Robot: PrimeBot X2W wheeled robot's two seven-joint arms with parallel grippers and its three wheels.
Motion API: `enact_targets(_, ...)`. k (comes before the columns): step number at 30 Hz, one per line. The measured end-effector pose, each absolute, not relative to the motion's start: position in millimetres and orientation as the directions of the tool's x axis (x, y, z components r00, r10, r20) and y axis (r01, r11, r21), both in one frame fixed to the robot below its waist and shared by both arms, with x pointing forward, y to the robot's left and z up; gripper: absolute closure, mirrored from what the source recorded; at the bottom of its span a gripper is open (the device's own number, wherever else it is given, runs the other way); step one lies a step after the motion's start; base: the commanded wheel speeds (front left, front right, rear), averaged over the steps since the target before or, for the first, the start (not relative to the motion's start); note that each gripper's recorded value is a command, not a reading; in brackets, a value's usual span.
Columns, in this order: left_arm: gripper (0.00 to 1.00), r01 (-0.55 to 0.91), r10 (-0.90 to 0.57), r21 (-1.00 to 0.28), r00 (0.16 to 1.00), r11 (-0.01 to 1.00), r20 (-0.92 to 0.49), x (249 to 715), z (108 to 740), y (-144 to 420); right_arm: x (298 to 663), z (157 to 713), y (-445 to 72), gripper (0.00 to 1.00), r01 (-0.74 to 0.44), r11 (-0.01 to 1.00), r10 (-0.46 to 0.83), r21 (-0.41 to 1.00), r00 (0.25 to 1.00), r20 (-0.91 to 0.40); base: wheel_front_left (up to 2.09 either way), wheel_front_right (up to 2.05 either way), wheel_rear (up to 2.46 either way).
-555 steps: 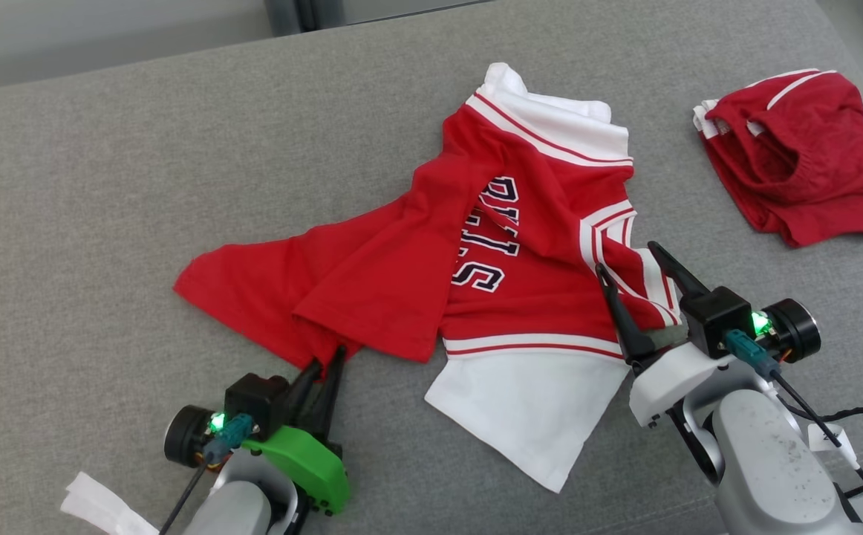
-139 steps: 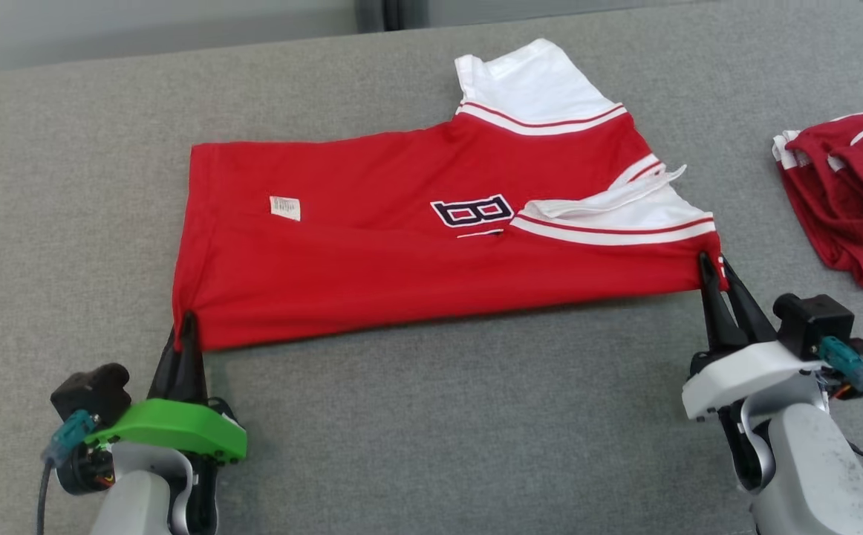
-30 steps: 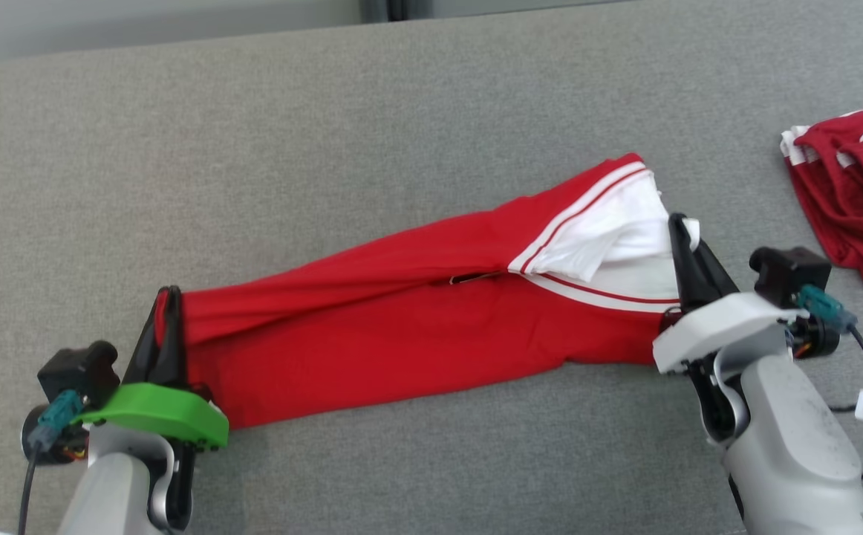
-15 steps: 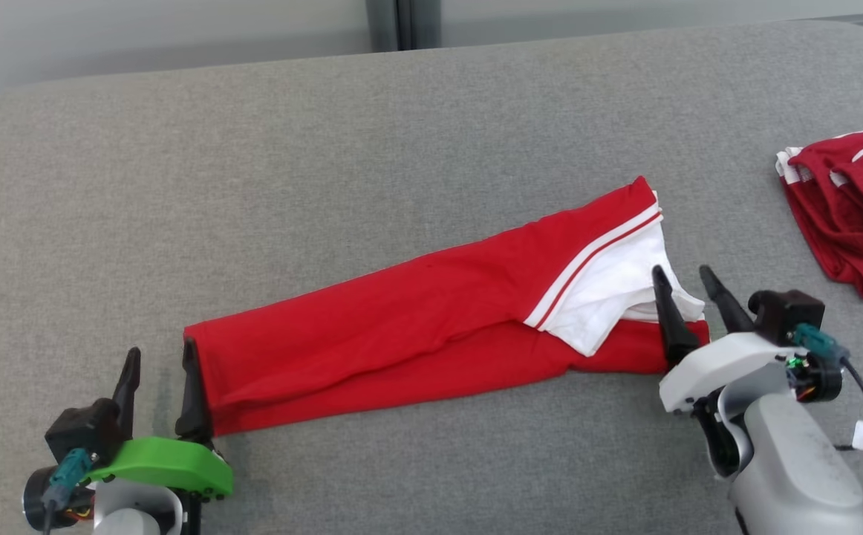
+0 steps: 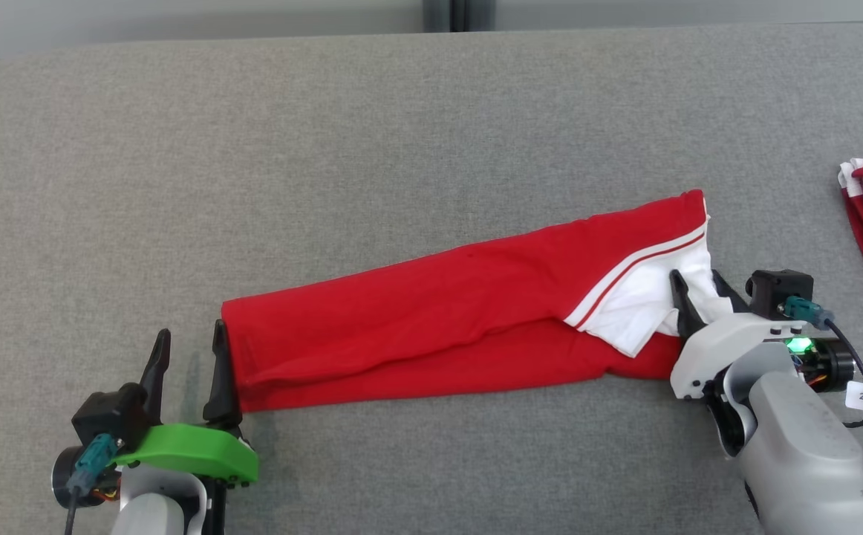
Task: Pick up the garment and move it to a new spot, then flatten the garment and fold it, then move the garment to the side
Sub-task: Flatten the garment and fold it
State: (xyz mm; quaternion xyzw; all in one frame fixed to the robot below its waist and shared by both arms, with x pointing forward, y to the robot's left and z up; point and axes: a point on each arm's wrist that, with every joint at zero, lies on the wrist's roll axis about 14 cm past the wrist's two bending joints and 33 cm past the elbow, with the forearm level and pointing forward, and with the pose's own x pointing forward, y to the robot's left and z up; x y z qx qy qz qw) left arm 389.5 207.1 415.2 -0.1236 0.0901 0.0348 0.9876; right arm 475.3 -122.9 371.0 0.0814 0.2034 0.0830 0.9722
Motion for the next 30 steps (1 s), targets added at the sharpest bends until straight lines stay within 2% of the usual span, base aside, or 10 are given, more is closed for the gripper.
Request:
enact_targets(4,0.00,-0.082,0.035,-0.250,0.982,0.965,-0.185,392,415,202,473,375,-125,1.00,-0.102,0.968,0.182,0.230,0.916,-0.358,0.00,0.00,0.00)
enact_targets(9,0.00,-0.036,-0.013,-0.266,0.984,0.963,-0.180,396,416,186,474,391,-173,1.00,-0.004,0.978,0.069,0.209,0.949,-0.307,0.00,0.00,0.00)
enact_targets(12,0.00,-0.002,-0.046,-0.275,0.984,0.961,-0.171,399,418,174,477,426,-229,1.00,0.095,0.985,-0.066,0.144,0.979,-0.195,0.00,0.00,0.00)
enact_targets(16,0.00,0.029,-0.077,-0.286,0.984,0.958,-0.159,402,422,163,470,458,-242,1.00,0.126,0.987,-0.117,0.102,0.990,-0.082,0.00,0.00,0.00)
enact_targets(19,0.00,0.043,-0.090,-0.290,0.984,0.956,-0.152,403,424,158,466,474,-224,1.00,0.078,0.992,-0.076,0.097,0.997,-0.024,0.00,0.00,0.00)
enact_targets(24,0.00,0.050,-0.098,-0.294,0.984,0.954,-0.149,400,426,156,460,489,-159,1.00,-0.107,0.983,0.103,0.152,0.994,0.031,0.00,0.00,0.00)
enact_targets(30,0.00,0.035,-0.082,-0.288,0.985,0.957,-0.151,392,427,162,447,498,-62,1.00,-0.365,0.885,0.362,0.287,0.930,0.068,0.00,0.00,0.00)
